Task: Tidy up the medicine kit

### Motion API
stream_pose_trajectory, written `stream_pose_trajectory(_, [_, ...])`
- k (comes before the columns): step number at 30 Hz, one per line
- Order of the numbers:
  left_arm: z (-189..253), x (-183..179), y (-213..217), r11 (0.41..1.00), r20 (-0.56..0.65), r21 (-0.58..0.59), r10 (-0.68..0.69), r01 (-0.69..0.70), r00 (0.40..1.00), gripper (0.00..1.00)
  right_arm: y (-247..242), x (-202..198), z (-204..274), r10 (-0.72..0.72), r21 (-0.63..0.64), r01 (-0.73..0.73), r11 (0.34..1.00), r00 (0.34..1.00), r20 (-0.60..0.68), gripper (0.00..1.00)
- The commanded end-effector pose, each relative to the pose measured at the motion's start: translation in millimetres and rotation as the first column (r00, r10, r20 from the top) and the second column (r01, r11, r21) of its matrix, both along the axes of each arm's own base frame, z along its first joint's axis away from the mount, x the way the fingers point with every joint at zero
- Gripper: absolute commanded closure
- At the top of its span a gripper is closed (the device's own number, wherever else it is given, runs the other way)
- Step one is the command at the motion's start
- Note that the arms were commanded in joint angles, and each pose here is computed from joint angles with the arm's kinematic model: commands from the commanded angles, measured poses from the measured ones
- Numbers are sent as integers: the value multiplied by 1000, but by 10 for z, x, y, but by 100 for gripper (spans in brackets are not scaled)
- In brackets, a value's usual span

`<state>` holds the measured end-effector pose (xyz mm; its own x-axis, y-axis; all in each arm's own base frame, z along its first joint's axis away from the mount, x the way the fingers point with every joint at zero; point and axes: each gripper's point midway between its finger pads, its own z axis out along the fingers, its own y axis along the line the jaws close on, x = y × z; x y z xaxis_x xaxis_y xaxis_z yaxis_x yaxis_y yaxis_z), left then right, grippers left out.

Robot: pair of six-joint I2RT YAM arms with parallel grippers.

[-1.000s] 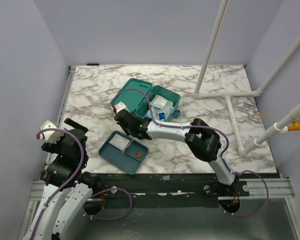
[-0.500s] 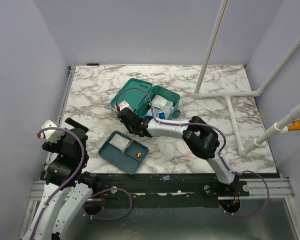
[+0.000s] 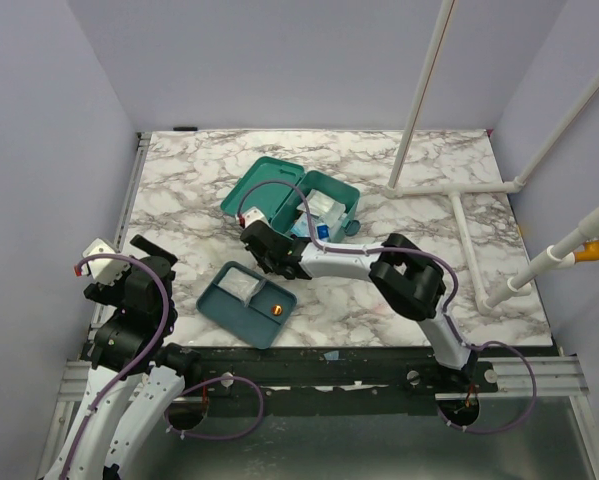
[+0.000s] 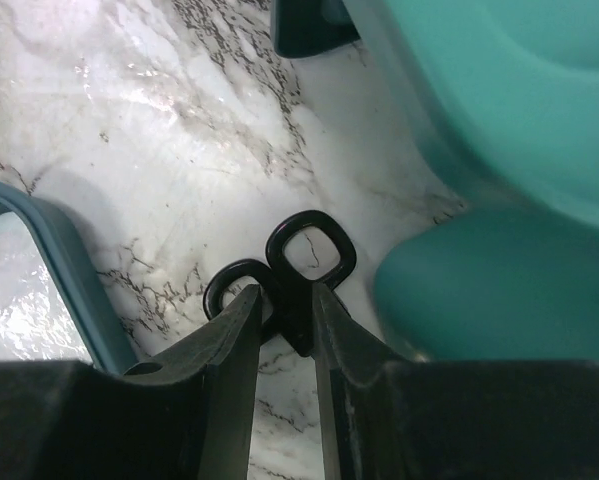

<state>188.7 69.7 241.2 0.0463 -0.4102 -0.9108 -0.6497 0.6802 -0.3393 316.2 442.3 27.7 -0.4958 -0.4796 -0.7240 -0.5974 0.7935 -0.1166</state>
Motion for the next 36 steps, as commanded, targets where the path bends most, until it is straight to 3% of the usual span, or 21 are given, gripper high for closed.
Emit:
stream_pose_trajectory(1, [-30,35,-34,1000,-8,2,-19,19,1000,1,-278,-303,-343,5,-78,-15,997,991,-131,71])
stream_pose_trajectory(19, [-43,46,-51,999,-16,5,-32,32,999,1,-849,-612,-382,-81,-92,67,993,983,-162,71])
stream_pose_trajectory(29, [-63,233,-334,970,-50,46,-236,238,970,2,-1362,-925,-317,-164,-82,151,985,966,-201,71])
stream_pose_trajectory(33, [-65,311,-527,931,-57,57,-359,362,932,1,-1571,-1096,-320,-197,-74,185,980,951,-237,71])
stream_pose_trajectory(36, [-28,361,-778,857,-58,73,-507,510,860,2,-1658,-1241,-313,-205,-54,198,979,936,-285,71])
